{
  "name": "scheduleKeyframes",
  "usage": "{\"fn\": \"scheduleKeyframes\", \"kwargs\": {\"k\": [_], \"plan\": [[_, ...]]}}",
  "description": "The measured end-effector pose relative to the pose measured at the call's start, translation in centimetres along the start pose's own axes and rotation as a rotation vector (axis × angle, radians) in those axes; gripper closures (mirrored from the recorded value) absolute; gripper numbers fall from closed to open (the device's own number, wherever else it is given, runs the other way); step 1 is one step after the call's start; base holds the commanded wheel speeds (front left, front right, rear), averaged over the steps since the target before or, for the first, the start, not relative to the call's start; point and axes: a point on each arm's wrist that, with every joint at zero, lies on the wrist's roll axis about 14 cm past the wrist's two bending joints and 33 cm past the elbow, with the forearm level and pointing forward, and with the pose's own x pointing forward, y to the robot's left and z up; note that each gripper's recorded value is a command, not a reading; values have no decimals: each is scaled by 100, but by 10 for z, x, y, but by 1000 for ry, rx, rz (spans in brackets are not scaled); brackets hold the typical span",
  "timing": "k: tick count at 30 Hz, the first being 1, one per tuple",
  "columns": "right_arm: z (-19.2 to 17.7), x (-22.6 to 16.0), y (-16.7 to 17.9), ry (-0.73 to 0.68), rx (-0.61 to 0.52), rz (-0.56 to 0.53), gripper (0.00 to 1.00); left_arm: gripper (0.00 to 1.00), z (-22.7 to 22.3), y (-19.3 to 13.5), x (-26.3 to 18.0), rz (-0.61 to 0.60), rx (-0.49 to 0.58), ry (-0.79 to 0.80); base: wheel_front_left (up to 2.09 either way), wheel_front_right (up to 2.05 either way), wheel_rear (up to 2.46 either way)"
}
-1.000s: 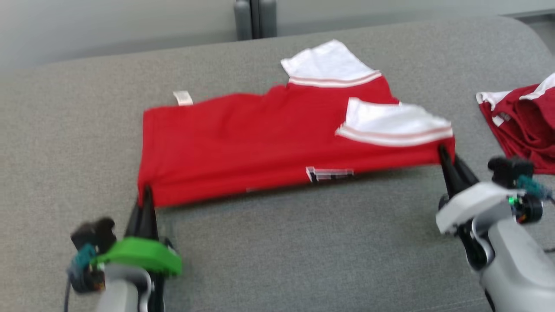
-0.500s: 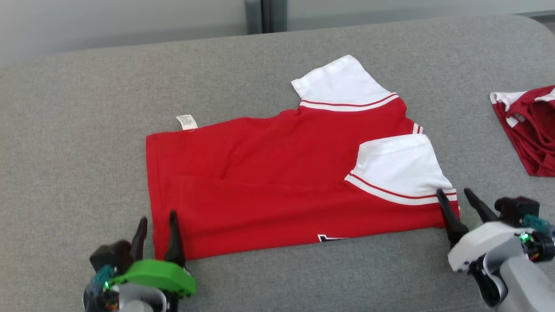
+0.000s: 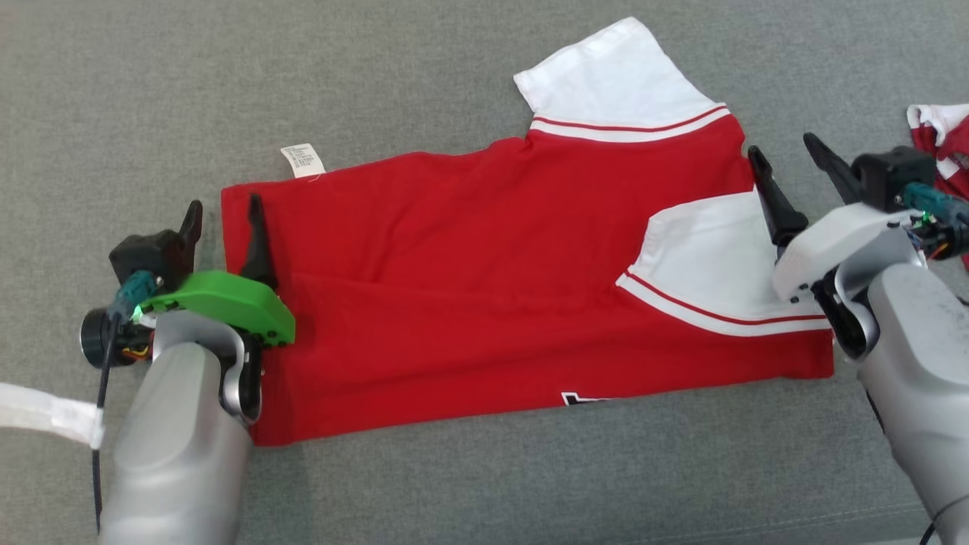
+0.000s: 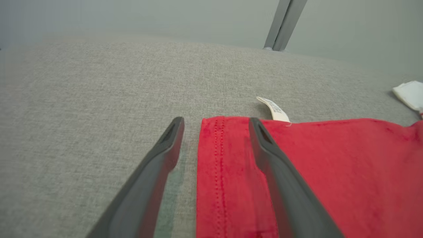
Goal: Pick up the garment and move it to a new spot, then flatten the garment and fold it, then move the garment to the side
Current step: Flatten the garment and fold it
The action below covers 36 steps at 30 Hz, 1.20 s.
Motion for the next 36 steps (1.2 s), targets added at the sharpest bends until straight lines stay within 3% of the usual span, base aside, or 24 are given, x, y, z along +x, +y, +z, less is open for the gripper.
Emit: {"fn": "scheduleKeyframes", "kwargs": {"k": [5, 6, 8, 20, 30, 31, 32, 33, 36], "plan": [[3, 27, 2, 29, -60, 28, 0, 0, -18, 5, 17, -1, 23, 71, 0, 0, 0], [3, 34, 2, 38, -70, 34, 0, 47, -21, 5, 19, -5, 32, 84, 0, 0, 0], [6, 44, 3, 48, -89, 44, 0, 100, -23, 5, 24, -12, 33, 90, 0, 0, 0], [18, 114, 46, 118, -99, 140, 0, 100, -11, 3, 29, -52, 48, 52, 0, 0, 0], [-22, 143, 62, 248, -77, 147, 0, 100, -10, 11, 25, -54, 41, 33, 0, 0, 0], [-24, 145, 64, 251, -76, 149, 22, 100, -11, 11, 25, -56, 39, 33, 0, 0, 0], [-26, 148, 66, 256, -77, 152, 71, 100, -12, 11, 26, -55, 38, 34, 0, 0, 0], [-28, 150, 68, 253, -76, 156, 100, 100, -12, 12, 26, -56, 37, 34, 0, 0, 0], [-19, 156, 67, 178, -70, 153, 100, 100, -10, 11, 27, -58, 34, 22, 0, 0, 0]]}}
